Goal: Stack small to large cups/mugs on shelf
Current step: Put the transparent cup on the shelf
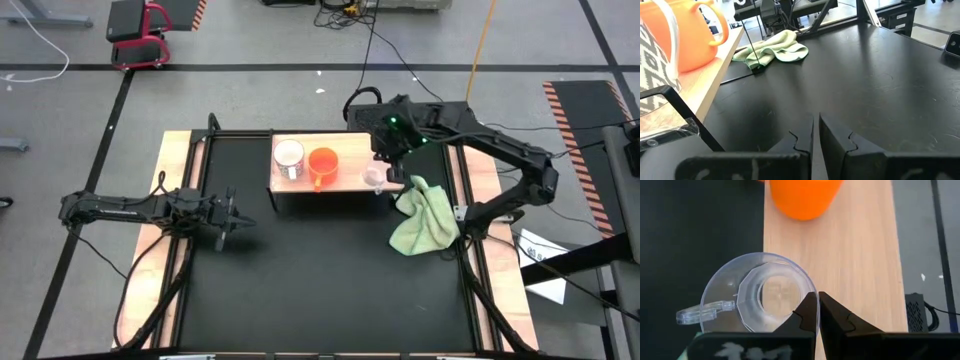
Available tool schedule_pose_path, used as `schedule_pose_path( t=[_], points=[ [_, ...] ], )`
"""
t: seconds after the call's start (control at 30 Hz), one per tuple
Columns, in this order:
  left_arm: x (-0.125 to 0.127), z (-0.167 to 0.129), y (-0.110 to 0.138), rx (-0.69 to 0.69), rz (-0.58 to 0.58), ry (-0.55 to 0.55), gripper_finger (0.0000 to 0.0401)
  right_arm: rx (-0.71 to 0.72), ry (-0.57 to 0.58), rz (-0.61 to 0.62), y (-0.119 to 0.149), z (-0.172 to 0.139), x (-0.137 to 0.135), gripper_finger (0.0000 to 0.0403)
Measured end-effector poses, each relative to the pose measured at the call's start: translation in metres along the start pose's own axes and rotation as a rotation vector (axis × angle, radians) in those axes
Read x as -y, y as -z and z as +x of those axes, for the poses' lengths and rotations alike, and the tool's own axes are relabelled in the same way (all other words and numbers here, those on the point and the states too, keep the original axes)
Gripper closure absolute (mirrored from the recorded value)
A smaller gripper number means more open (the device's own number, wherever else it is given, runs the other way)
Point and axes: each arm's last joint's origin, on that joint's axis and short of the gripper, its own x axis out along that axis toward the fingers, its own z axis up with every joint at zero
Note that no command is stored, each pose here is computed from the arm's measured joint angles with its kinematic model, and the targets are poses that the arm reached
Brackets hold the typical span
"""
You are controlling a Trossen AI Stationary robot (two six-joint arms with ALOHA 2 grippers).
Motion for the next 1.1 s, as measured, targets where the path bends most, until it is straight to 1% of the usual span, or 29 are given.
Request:
schedule_pose_path(
  t=[0.2, 0.53, 1.1],
  points=[
    [0.000, 0.000, 0.000, 0.000, 0.000, 0.000, 0.0368, -0.056, 0.016, -0.006, 0.002, 0.013, 0.012, 0.0403],
    [0.000, 0.000, 0.000, -0.001, 0.012, 0.000, 0.0368, -0.063, 0.031, -0.019, 0.005, 0.013, 0.020, 0.0403],
    [0.000, 0.000, 0.000, -0.001, 0.013, 0.000, 0.0368, -0.111, 0.000, -0.009, 0.011, 0.012, 0.019, 0.0403]
  ],
)
